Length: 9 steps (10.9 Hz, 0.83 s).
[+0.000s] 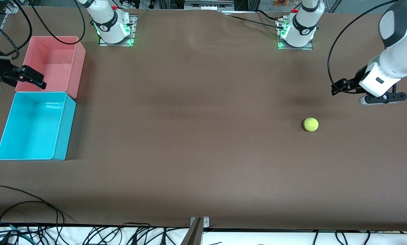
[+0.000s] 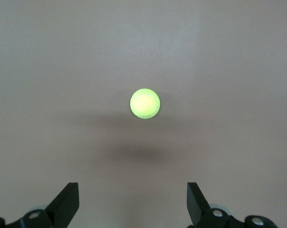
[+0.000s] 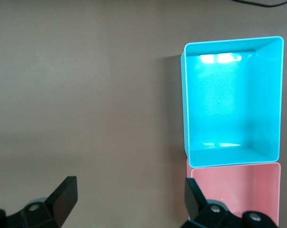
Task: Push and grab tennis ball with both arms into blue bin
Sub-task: 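Move the left gripper down toward the yellow tennis ball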
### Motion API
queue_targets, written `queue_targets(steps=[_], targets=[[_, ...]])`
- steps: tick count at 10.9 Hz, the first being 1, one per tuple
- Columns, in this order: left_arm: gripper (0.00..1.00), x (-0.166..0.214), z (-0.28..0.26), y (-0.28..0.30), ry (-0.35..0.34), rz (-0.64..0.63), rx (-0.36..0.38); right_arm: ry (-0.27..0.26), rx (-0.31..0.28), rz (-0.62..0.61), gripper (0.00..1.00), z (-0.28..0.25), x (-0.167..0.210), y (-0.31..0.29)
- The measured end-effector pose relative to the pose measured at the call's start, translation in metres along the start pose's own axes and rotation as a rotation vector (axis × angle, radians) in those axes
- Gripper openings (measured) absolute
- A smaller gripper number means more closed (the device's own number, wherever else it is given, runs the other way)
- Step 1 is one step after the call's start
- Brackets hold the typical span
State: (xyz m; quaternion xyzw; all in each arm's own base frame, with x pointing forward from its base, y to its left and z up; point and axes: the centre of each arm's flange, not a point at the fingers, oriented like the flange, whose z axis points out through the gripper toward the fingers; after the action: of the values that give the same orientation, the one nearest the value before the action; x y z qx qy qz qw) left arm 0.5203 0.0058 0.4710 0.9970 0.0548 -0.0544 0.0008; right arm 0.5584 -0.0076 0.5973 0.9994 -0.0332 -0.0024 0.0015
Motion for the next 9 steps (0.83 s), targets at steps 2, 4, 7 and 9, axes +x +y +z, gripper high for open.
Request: queue_targets(steps=[2,4,7,9], targets=[[1.0,-0.001,0.023,-0.004,0.003,-0.004,-0.001,0.0,0.0,0.0,1.0,0.0,0.0,0.0],[1.0,-0.005,0.046,-0.009,0.002,-0.001,-0.002,0.0,0.0,0.0,1.0,0.0,0.0,0.0],[0.87,-0.018,0.089,-0.011,-0.029,0.184,-0.002,0.0,0.0,0.0,1.0,0.0,0.0,0.0],[0.57,-0.021,0.097,-0.012,-0.043,0.337,-0.006,0.0,0.0,0.0,1.0,0.0,0.0,0.0]])
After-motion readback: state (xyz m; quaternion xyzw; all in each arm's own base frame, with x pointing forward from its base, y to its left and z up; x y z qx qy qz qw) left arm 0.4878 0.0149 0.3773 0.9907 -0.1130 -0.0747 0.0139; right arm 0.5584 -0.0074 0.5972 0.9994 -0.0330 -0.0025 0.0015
